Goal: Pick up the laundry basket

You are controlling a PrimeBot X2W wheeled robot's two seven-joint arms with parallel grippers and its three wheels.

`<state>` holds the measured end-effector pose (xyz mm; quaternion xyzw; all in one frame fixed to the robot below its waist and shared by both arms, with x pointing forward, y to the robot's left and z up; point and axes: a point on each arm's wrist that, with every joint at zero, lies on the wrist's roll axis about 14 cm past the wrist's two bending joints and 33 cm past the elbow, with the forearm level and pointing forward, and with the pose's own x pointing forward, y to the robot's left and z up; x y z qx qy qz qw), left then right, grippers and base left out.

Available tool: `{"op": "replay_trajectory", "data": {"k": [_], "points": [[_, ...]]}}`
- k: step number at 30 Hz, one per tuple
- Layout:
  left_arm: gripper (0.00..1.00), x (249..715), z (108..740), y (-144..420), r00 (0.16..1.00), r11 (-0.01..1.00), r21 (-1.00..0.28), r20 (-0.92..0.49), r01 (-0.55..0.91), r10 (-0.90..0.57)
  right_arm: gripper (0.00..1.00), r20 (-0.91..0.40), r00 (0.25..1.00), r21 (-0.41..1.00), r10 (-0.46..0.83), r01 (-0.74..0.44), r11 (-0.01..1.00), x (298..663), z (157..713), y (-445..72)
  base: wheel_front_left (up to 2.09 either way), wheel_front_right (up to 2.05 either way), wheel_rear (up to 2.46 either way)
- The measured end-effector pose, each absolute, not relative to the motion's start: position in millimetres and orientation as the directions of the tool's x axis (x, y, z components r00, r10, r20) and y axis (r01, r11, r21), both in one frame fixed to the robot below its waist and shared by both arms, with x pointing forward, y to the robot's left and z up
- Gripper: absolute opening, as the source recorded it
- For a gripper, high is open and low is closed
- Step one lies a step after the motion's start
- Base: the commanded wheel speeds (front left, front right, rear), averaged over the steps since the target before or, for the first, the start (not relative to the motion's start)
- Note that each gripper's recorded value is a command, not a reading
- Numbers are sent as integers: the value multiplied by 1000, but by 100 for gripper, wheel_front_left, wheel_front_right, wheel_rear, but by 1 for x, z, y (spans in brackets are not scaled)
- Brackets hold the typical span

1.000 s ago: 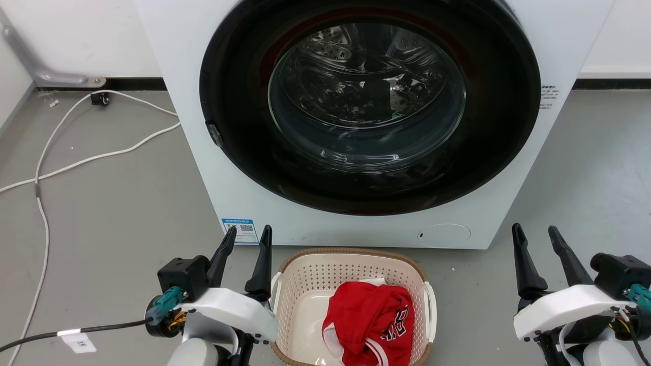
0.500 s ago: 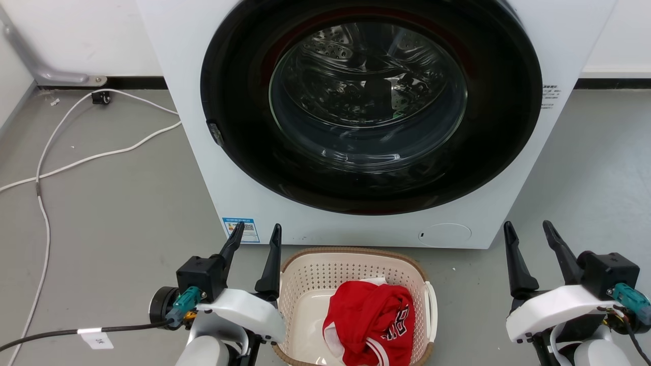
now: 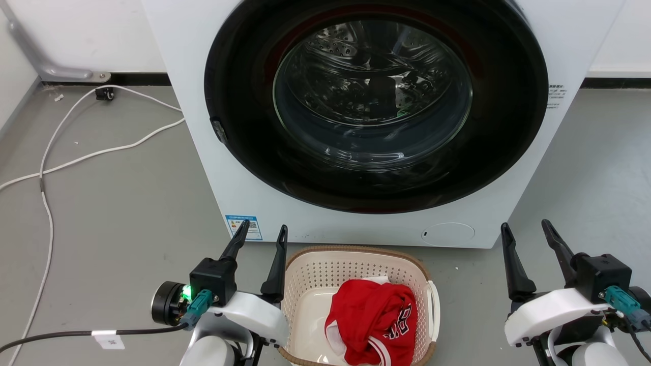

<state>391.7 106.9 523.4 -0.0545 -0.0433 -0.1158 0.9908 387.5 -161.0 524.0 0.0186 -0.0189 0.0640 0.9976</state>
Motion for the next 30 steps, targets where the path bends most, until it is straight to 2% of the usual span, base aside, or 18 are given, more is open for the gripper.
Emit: {"op": "replay_trajectory", "data": {"k": [18,30], "points": [[100,394,519,100,963,968,-11,100,252,-250,100,33,991,-15,132,-132,991,388,523,-159,0,0,0],[100,394,517,103,966,969,-22,92,246,-243,100,32,992,4,126,-126,992,387,521,-161,0,0,0]]}}
